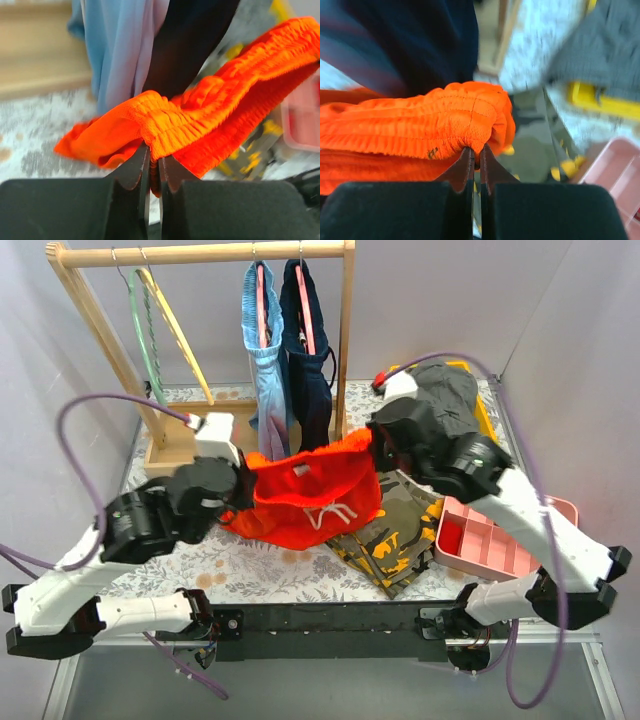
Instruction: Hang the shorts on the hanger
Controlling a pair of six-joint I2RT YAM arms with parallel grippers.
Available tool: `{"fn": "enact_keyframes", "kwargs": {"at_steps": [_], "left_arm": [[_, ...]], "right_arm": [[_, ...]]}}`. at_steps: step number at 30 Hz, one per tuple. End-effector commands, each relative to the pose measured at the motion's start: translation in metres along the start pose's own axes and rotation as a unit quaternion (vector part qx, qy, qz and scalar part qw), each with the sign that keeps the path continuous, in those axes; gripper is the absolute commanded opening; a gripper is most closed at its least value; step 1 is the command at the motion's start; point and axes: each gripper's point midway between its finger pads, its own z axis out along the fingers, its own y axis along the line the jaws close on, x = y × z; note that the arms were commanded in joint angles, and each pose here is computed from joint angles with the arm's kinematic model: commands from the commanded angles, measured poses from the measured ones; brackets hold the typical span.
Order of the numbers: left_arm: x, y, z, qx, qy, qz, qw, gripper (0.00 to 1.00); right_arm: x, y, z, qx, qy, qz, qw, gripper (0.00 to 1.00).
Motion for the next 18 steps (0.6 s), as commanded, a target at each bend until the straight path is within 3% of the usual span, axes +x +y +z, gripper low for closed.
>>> {"fn": "enact_keyframes", "kwargs": {"at_steps": [1,3,5,6,7,8,10,11,13,16,18], "left_arm": [[0.103,0.009,0.034,-0.020,0.082,-0.024,0.996,0.00],[0.176,0.016,0.070,-0.008,0.162,-0.058,0.985,0.00],[0.212,0.029,0.095,0.002,0.193,-0.110,0.975,0.00],[0.256,0.027,0.117,0.012,0.227,-0.120,0.966,0.00],[0.260,0.016,0.114,0.044,0.247,-0.115,0.961,0.01],[0.253,0.011,0.110,0.062,0.243,-0.109,0.962,0.17],[0.220,-0.003,0.087,0.121,0.213,-0.100,0.964,0.38],[0.209,-0.007,0.078,0.139,0.205,-0.096,0.964,0.43],[0.181,-0.022,0.054,0.196,0.186,-0.077,0.960,0.52],[0.141,-0.040,0.017,0.276,0.147,-0.062,0.948,0.56],[0.094,-0.045,-0.003,0.291,0.088,-0.063,0.950,0.58]], "right_arm": [[0.103,-0.004,0.064,-0.047,0.133,0.020,0.990,0.01],[0.166,-0.024,0.084,-0.034,0.200,0.034,0.979,0.01],[0.198,-0.031,0.102,-0.041,0.224,0.052,0.972,0.01],[0.245,-0.032,0.120,-0.044,0.272,0.063,0.959,0.01],[0.249,-0.027,0.122,-0.054,0.277,0.070,0.957,0.01],[0.247,-0.027,0.122,-0.053,0.275,0.071,0.957,0.01],[0.242,-0.029,0.120,-0.049,0.264,0.072,0.961,0.01],[0.240,-0.029,0.120,-0.049,0.262,0.072,0.961,0.01],[0.237,-0.028,0.120,-0.052,0.258,0.073,0.962,0.01],[0.233,-0.024,0.121,-0.062,0.257,0.075,0.961,0.01],[0.232,-0.022,0.121,-0.065,0.257,0.076,0.961,0.01]]}}
